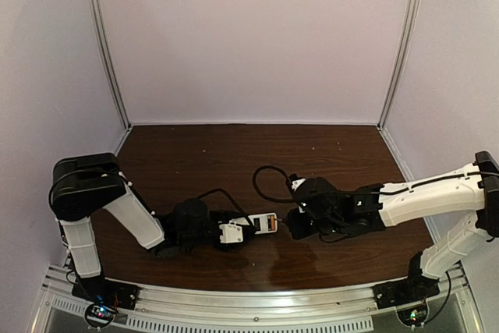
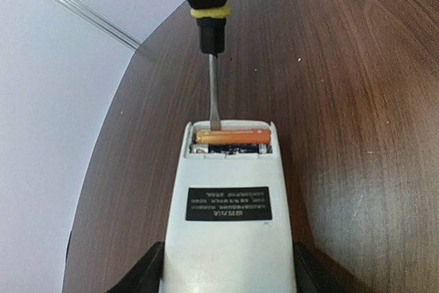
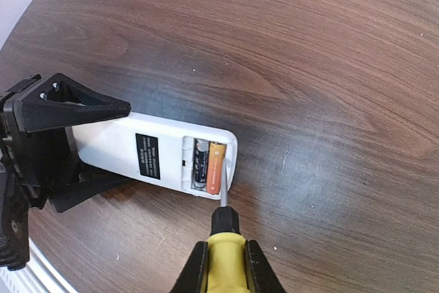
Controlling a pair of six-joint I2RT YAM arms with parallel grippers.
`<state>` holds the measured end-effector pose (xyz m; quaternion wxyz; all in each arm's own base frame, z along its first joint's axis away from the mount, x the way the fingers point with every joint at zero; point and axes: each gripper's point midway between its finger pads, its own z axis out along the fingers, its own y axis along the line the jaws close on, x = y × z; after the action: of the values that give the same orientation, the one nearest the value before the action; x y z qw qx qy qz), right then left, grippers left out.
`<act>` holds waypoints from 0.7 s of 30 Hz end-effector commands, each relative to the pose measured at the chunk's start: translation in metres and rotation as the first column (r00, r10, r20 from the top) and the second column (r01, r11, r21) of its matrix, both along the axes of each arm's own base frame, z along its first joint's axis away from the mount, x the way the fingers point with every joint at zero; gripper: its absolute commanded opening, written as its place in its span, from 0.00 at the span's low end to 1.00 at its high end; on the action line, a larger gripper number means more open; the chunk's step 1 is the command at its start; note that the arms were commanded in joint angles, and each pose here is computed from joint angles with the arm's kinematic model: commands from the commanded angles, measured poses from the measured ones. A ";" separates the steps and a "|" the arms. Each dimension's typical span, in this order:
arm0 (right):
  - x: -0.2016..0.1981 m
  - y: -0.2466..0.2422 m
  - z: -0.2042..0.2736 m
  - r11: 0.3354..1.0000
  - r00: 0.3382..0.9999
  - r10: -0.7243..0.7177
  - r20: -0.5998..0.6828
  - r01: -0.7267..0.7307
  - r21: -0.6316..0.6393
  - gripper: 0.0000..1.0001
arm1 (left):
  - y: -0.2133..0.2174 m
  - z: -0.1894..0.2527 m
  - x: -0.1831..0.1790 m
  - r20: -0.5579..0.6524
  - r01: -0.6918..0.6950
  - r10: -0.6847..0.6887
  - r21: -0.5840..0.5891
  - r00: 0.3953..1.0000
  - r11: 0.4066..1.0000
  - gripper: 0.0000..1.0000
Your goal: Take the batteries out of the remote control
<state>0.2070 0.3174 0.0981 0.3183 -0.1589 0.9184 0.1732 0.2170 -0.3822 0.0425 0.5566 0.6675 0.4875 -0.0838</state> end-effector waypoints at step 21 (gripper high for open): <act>0.012 -0.007 0.007 0.997 0.997 -0.073 -0.034 0.071 -0.030 0.00 | -0.019 0.018 -0.001 0.025 0.041 -0.040 -0.056 0.999 0.998 0.00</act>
<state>0.2183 0.3106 0.1136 0.3139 -0.1346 0.9226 0.1791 0.2198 -0.3895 0.0494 0.5642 0.6652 0.4814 -0.0862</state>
